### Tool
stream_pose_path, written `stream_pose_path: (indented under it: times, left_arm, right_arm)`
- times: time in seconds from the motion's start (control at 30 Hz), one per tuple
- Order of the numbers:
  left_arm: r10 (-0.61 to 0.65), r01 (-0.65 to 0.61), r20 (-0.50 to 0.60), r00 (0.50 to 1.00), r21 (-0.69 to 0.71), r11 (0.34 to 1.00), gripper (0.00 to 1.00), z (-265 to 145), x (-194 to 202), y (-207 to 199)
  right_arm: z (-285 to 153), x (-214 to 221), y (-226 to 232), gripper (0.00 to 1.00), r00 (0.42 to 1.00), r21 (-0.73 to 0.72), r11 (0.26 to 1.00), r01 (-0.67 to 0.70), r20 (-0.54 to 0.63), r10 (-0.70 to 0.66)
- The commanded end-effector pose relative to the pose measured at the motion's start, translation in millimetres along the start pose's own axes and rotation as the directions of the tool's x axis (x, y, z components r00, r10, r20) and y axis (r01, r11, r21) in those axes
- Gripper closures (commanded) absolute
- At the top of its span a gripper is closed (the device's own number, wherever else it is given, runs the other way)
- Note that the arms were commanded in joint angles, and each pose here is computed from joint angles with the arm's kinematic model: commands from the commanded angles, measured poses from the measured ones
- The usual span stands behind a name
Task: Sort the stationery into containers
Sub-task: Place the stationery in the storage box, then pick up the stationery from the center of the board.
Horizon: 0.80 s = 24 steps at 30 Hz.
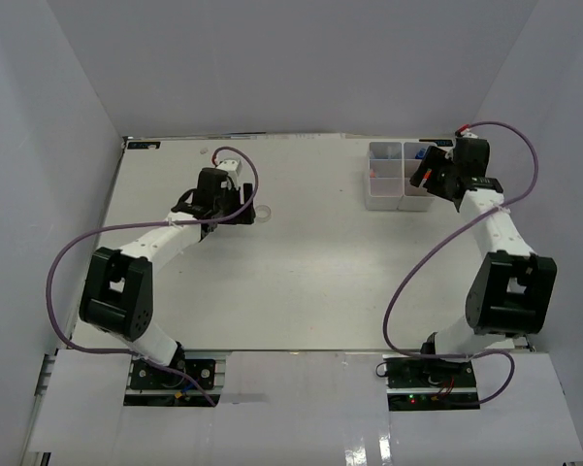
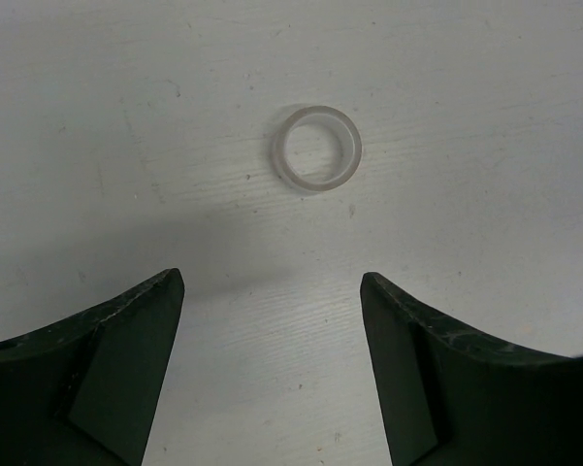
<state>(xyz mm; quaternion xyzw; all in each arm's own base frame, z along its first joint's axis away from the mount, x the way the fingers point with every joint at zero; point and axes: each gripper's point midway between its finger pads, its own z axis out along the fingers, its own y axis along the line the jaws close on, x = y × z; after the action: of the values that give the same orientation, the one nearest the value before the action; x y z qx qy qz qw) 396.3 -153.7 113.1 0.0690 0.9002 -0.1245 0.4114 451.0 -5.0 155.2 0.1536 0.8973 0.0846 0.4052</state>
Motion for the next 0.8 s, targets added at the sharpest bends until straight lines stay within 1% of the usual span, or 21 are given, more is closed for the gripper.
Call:
stream_pose_path:
  times: [0.0, 0.07, 0.1, 0.13, 0.2, 0.23, 0.3, 0.33, 0.37, 0.5, 0.63, 0.77]
  left_arm:
    - [-0.039, 0.039, -0.004, 0.999, -0.013, 0.999, 0.16, 2.7, -12.5, -0.3]
    - [-0.048, 0.047, -0.045, 0.998, -0.025, 0.999, 0.17, 12.8, -4.7, 1.5]
    - [-0.06, 0.058, -0.066, 0.996, -0.029, 0.998, 0.17, 15.3, -1.0, 1.6]
    - [-0.066, 0.064, -0.059, 0.996, -0.028, 0.998, 0.18, 17.6, -8.5, -0.1]
    - [-0.081, 0.077, -0.099, 0.992, -0.041, 0.996, 0.21, 28.8, 0.5, 2.2]
    - [-0.087, 0.083, -0.093, 0.992, -0.04, 0.996, 0.23, 32.0, -5.6, 0.8]
    - [-0.103, 0.096, -0.137, 0.985, -0.057, 0.994, 0.25, 44.5, 3.7, 3.9]
    - [-0.104, 0.094, -0.118, 0.988, -0.089, 0.992, 0.26, 48.4, -5.1, 8.8]
    - [-0.107, 0.096, -0.125, 0.986, -0.092, 0.991, 0.28, 52.2, -4.6, 9.0]
    - [-0.122, 0.108, -0.151, 0.981, -0.104, 0.989, 0.33, 71.4, 0.4, 10.3]
    - [-0.13, 0.114, -0.17, 0.977, -0.101, 0.988, 0.37, 84.6, 4.1, 9.5]
    - [-0.129, 0.114, -0.157, 0.979, -0.103, 0.988, 0.41, 93.8, -3.7, 8.5]
  right_arm:
    - [-60.0, -27.6, 29.8, 0.22, 0.986, -0.148, 0.988, 0.053, 0.165, -0.028]
    - [-79.7, -25.7, 37.2, 0.17, 0.979, -0.192, 0.979, 0.071, 0.202, -0.032]
    - [-98.3, -25.1, 43.6, 0.14, 0.968, -0.23, 0.969, 0.09, 0.248, -0.031]
    - [-106.3, -23.3, 46.0, 0.12, 0.965, -0.247, 0.965, 0.086, 0.263, -0.019]
    - [-126.3, -16.4, 54.2, 0.09, 0.951, -0.306, 0.947, 0.1, 0.309, 0.0]
    - [-131.8, -12.1, 57.4, 0.07, 0.949, -0.333, 0.94, 0.078, 0.313, 0.033]
    - [-137.9, 4.7, 59.7, 0.04, 0.943, -0.379, 0.922, 0.074, 0.327, 0.059]
    - [-139.5, 8.7, 60.8, 0.04, 0.94, -0.398, 0.915, 0.061, 0.332, 0.082]
    - [-144.1, 12.4, 62.3, 0.04, 0.935, -0.415, 0.907, 0.069, 0.345, 0.086]
    - [-135.5, 40.0, 58.4, 0.02, 0.952, -0.429, 0.901, 0.061, 0.296, 0.077]
    - [-133.4, 50.0, 56.3, 0.02, 0.956, -0.429, 0.901, 0.073, 0.288, 0.06]
    - [-129.8, 57.7, 57.0, 0.02, 0.962, -0.439, 0.894, 0.091, 0.271, 0.036]
